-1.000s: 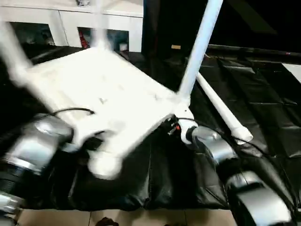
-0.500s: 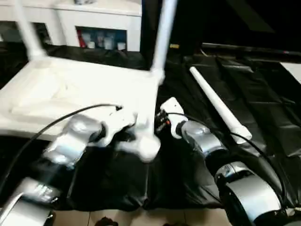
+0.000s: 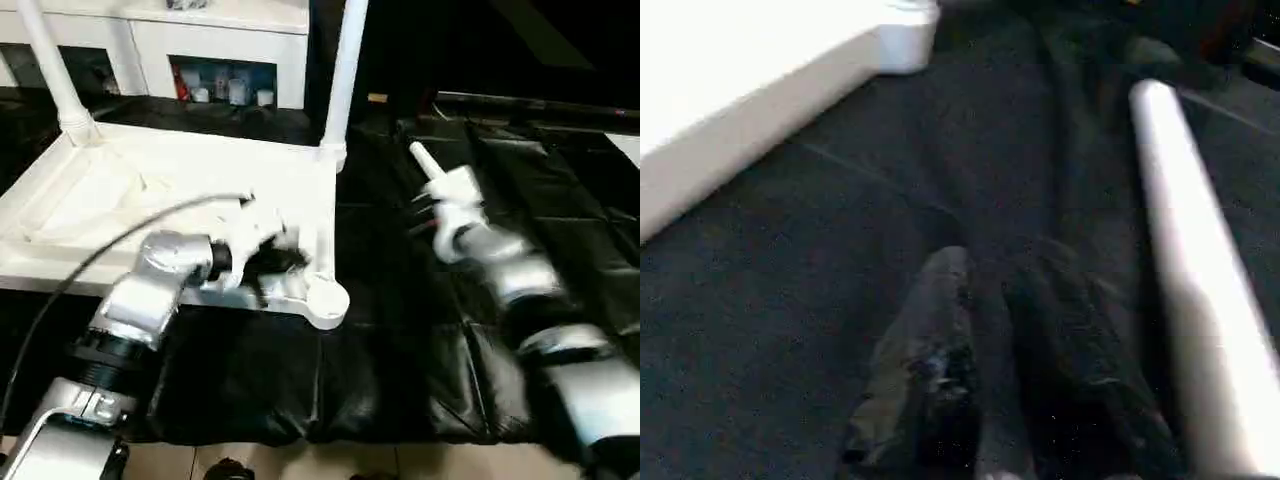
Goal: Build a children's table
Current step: Rotate table base, then pick table leg
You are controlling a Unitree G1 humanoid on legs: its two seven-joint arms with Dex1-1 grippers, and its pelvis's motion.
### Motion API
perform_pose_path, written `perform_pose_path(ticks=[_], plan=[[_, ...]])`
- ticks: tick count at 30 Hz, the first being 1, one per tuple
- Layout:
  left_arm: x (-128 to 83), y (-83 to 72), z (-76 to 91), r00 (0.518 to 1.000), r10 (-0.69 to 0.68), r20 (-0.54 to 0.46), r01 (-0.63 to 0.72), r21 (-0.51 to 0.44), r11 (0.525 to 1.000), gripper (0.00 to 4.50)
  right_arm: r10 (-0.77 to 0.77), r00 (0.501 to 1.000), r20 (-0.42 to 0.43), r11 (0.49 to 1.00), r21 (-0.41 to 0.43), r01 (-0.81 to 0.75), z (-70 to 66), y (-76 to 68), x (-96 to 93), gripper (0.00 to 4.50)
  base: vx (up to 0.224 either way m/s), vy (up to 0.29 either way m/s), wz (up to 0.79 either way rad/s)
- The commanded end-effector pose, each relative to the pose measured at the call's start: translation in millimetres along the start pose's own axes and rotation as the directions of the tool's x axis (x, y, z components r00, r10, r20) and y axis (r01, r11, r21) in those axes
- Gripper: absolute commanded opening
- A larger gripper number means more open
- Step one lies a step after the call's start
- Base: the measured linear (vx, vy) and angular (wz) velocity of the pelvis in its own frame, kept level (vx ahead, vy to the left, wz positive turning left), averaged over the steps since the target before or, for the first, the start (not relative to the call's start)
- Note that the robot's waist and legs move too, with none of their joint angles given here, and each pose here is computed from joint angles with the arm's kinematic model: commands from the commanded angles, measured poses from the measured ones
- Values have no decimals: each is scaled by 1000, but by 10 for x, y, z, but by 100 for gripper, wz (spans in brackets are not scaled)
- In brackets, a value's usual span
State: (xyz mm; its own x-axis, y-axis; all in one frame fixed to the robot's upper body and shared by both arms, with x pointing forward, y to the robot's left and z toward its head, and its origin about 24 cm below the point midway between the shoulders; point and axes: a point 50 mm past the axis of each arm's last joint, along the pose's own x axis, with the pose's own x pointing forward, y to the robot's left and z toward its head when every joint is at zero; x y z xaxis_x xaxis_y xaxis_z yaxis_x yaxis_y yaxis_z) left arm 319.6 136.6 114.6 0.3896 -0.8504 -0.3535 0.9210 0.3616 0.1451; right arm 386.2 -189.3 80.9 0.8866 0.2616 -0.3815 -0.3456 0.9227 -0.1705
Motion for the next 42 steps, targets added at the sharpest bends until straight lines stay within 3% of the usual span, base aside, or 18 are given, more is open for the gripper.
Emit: perform_pose_path(ticks=[1, 3, 11, 21, 26, 30, 36, 42], plan=[[-11, 31, 133, 999, -2, 41, 0, 44, 999, 91, -25, 1000, -7, 1000, -15, 24, 82, -101, -34, 112, 0, 0, 0], [-12, 55, 171, 999, -8, 52, 5, 51, 999, 116, -67, 997, -49, 997, -30, 66, 85, -273, -102, 125, 0, 0, 0], [4, 22, 216, 996, -51, 76, 48, 46, 998, 169, -134, 981, -139, 991, -29, 131, 0, -519, -200, 188, 0, 0, 0], [-52, -66, 179, 994, -84, 73, 82, 36, 996, 259, -214, 958, -191, 976, 3, 218, -111, -697, -288, 273, 0, 0, 0], [-79, -126, 128, 995, -103, 12, 103, 56, 993, 295, -205, 941, -267, 977, 5, 214, -295, -703, -322, 311, 0, 0, 0], [-99, -133, 120, 995, -98, -10, 98, 61, 993, 324, -137, 933, -332, 977, 108, 182, -457, -674, -359, 313, 0, 0, 0], [-106, -127, 137, 995, -95, -18, 96, 69, 993, 324, -124, 903, -412, 972, 134, 195, -512, -718, -422, 313, 0, 0, 0], [-127, -106, 158, 990, -132, -48, 135, 68, 989, 331, -89, 884, -459, 963, 188, 194, -529, -762, -487, 258, 0, 0, 0]])
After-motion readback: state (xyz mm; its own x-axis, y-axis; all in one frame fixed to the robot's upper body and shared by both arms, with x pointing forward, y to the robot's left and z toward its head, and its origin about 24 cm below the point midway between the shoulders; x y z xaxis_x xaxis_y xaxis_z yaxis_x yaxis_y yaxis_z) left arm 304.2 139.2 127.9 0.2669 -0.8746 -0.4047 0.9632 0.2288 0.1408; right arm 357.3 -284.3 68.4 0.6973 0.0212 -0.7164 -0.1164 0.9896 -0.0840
